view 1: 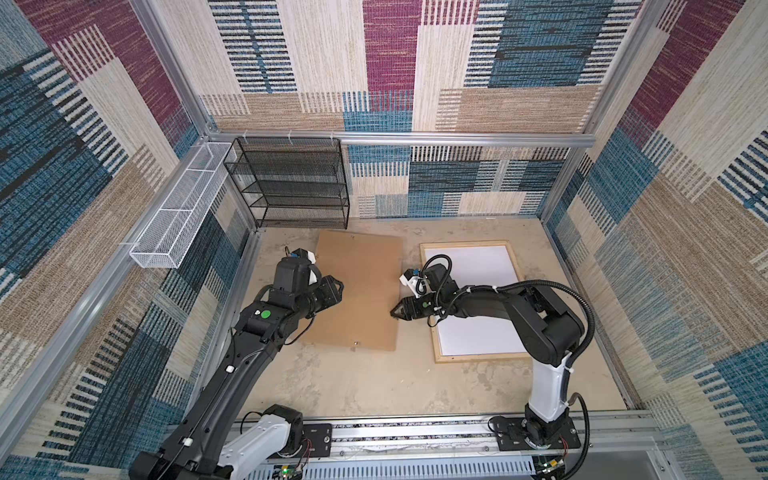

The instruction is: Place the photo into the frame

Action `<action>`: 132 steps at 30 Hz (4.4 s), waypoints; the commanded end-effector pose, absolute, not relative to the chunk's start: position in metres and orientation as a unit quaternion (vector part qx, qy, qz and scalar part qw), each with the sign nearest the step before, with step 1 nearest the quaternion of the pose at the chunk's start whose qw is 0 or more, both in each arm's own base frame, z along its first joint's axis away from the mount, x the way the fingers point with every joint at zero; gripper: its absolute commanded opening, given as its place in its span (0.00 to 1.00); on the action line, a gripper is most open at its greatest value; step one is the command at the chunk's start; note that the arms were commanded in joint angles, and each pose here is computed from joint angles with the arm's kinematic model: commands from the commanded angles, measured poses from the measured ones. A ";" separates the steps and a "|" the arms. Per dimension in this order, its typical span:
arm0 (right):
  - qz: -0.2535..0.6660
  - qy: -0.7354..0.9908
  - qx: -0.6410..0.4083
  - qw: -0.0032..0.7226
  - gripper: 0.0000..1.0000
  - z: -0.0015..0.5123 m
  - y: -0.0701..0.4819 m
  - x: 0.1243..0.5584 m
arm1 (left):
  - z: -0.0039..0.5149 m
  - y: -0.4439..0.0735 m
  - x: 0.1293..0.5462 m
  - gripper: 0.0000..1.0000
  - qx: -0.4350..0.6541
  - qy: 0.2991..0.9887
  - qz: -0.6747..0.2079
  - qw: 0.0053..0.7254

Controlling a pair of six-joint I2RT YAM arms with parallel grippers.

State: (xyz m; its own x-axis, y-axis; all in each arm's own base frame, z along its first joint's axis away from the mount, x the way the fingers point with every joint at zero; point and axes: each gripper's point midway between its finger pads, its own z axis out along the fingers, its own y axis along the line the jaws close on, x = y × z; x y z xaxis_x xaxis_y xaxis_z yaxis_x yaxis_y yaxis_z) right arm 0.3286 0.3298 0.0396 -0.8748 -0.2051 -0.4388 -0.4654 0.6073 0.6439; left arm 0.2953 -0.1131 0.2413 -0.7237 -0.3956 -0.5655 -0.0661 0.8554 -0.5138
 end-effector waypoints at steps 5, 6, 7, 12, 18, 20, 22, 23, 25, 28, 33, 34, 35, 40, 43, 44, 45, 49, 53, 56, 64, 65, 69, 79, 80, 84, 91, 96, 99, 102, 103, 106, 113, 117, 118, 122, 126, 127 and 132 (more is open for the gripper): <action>0.361 0.907 -0.170 0.134 0.60 0.020 0.314 0.320 | 0.215 -0.092 0.286 0.49 -0.148 0.916 -0.181 0.326; 0.359 0.908 -0.170 0.134 0.60 0.020 0.314 0.320 | 0.209 -0.089 0.285 0.50 -0.155 0.918 -0.176 0.320; 0.358 0.908 -0.170 0.137 0.60 0.022 0.314 0.321 | 0.202 -0.086 0.285 0.50 -0.161 0.919 -0.172 0.315; 0.342 0.913 -0.166 0.148 0.61 0.024 0.309 0.325 | 0.153 -0.053 0.276 0.53 -0.218 0.934 -0.105 0.263; 0.321 0.919 -0.163 0.159 0.65 0.025 0.304 0.331 | 0.103 -0.018 0.267 0.56 -0.310 0.920 -0.061 0.230; 0.313 0.922 -0.161 0.158 0.67 0.022 0.302 0.332 | 0.093 -0.010 0.269 0.57 -0.338 0.910 -0.060 0.233; 0.305 0.926 -0.159 0.154 0.68 0.018 0.301 0.334 | 0.083 -0.007 0.272 0.58 -0.357 0.902 -0.061 0.234; 0.301 0.928 -0.158 0.153 0.69 0.016 0.301 0.335 | 0.077 -0.003 0.273 0.58 -0.367 0.899 -0.059 0.232; 0.300 0.929 -0.157 0.152 0.70 0.015 0.301 0.336 | 0.066 0.003 0.276 0.58 -0.384 0.894 -0.050 0.226; 0.291 0.932 -0.154 0.153 0.73 0.012 0.299 0.339 | 0.055 0.015 0.278 0.58 -0.403 0.888 -0.032 0.219; 0.276 0.937 -0.151 0.155 0.74 0.010 0.296 0.343 | 0.052 0.029 0.284 0.57 -0.409 0.885 -0.015 0.223; 0.275 0.937 -0.150 0.154 0.74 0.010 0.297 0.344 | 0.052 0.031 0.284 0.57 -0.409 0.884 -0.012 0.224; 0.274 0.938 -0.148 0.154 0.74 0.009 0.297 0.346 | 0.050 0.032 0.285 0.57 -0.410 0.884 -0.011 0.223; 0.277 0.937 -0.147 0.153 0.74 0.009 0.302 0.351 | 0.035 0.022 0.292 0.56 -0.394 0.897 -0.036 0.199; 0.275 0.937 -0.149 0.156 0.74 0.011 0.303 0.355 | 0.024 0.010 0.299 0.52 -0.374 0.910 -0.060 0.168; 0.272 0.937 -0.150 0.158 0.74 0.012 0.303 0.356 | 0.021 0.007 0.300 0.50 -0.368 0.914 -0.063 0.160; 0.270 0.938 -0.150 0.159 0.74 0.012 0.302 0.357 | 0.016 0.005 0.300 0.49 -0.367 0.915 -0.067 0.152; 0.256 0.940 -0.155 0.165 0.74 0.014 0.300 0.363 | 0.010 -0.008 0.302 0.47 -0.360 0.916 -0.100 0.144; 0.244 0.943 -0.150 0.169 0.74 0.013 0.292 0.374 | 0.014 -0.021 0.295 0.47 -0.347 0.919 -0.121 0.141; 0.233 0.946 -0.151 0.166 0.74 0.009 0.286 0.383 | 0.015 -0.034 0.285 0.46 -0.340 0.920 -0.139 0.138; 0.227 0.946 -0.149 0.175 0.74 0.004 0.281 0.410 | 0.006 -0.060 0.245 0.46 -0.326 0.925 -0.155 0.122; 0.228 0.946 -0.150 0.176 0.74 0.004 0.281 0.412 | 0.005 -0.061 0.241 0.46 -0.324 0.925 -0.154 0.123; 0.223 0.947 -0.153 0.175 0.73 0.002 0.282 0.417 | 0.007 -0.053 0.230 0.47 -0.314 0.932 -0.129 0.127; 0.217 0.950 -0.150 0.167 0.73 -0.003 0.276 0.409 | 0.014 -0.046 0.235 0.51 -0.270 0.947 -0.103 0.144; 0.216 0.951 -0.149 0.166 0.73 -0.004 0.276 0.408 | 0.014 -0.047 0.236 0.51 -0.266 0.948 -0.102 0.140; 0.216 0.951 -0.149 0.165 0.73 -0.004 0.275 0.406 | 0.010 -0.055 0.244 0.50 -0.253 0.953 -0.114 0.125; 0.221 0.950 -0.151 0.163 0.73 -0.004 0.276 0.404 | 0.002 -0.064 0.256 0.47 -0.228 0.962 -0.118 0.089; 0.225 0.949 -0.150 0.161 0.73 -0.004 0.276 0.402 | 0.003 -0.073 0.259 0.46 -0.209 0.966 -0.131 0.076; 0.237 0.947 -0.150 0.156 0.73 -0.006 0.279 0.399 | 0.015 -0.082 0.265 0.45 -0.198 0.963 -0.158 0.091; 0.244 0.946 -0.149 0.150 0.73 -0.009 0.281 0.396 | 0.043 -0.089 0.274 0.46 -0.188 0.956 -0.184 0.130; 0.246 0.946 -0.148 0.150 0.73 -0.009 0.281 0.395 | 0.055 -0.090 0.277 0.47 -0.185 0.953 -0.192 0.146; 0.253 0.944 -0.149 0.148 0.73 -0.008 0.282 0.392 | 0.089 -0.095 0.284 0.48 -0.176 0.942 -0.219 0.186; 0.266 0.940 -0.151 0.149 0.73 -0.005 0.284 0.387 | 0.121 -0.085 0.276 0.49 -0.183 0.935 -0.208 0.222; 0.256 0.942 -0.155 0.153 0.73 -0.004 0.281 0.389 | 0.094 -0.066 0.255 0.50 -0.208 0.950 -0.145 0.180; 0.253 0.943 -0.155 0.153 0.73 -0.005 0.280 0.390 | 0.086 -0.065 0.251 0.50 -0.210 0.953 -0.139 0.168; 0.240 0.945 -0.154 0.158 0.73 -0.003 0.277 0.392 | 0.065 -0.058 0.243 0.50 -0.213 0.961 -0.107 0.140; 0.230 0.947 -0.155 0.161 0.74 -0.001 0.274 0.393 | 0.049 -0.054 0.241 0.50 -0.206 0.969 -0.076 0.112; 0.229 0.948 -0.155 0.161 0.74 -0.001 0.273 0.394 | 0.048 -0.056 0.243 0.50 -0.201 0.971 -0.072 0.108; 0.227 0.948 -0.153 0.160 0.74 -0.001 0.273 0.394 | 0.040 -0.068 0.252 0.50 -0.166 0.980 -0.050 0.093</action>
State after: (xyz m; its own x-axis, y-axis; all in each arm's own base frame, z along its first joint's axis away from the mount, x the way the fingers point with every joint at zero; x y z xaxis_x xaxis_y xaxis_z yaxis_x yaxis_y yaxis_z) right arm 0.4254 0.3009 0.0371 -0.8078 -0.1903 -0.5579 -0.4741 0.7722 0.4230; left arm 0.2486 -0.0687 0.0422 -0.9131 -0.3757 -0.1583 -0.3486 0.9208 -0.1749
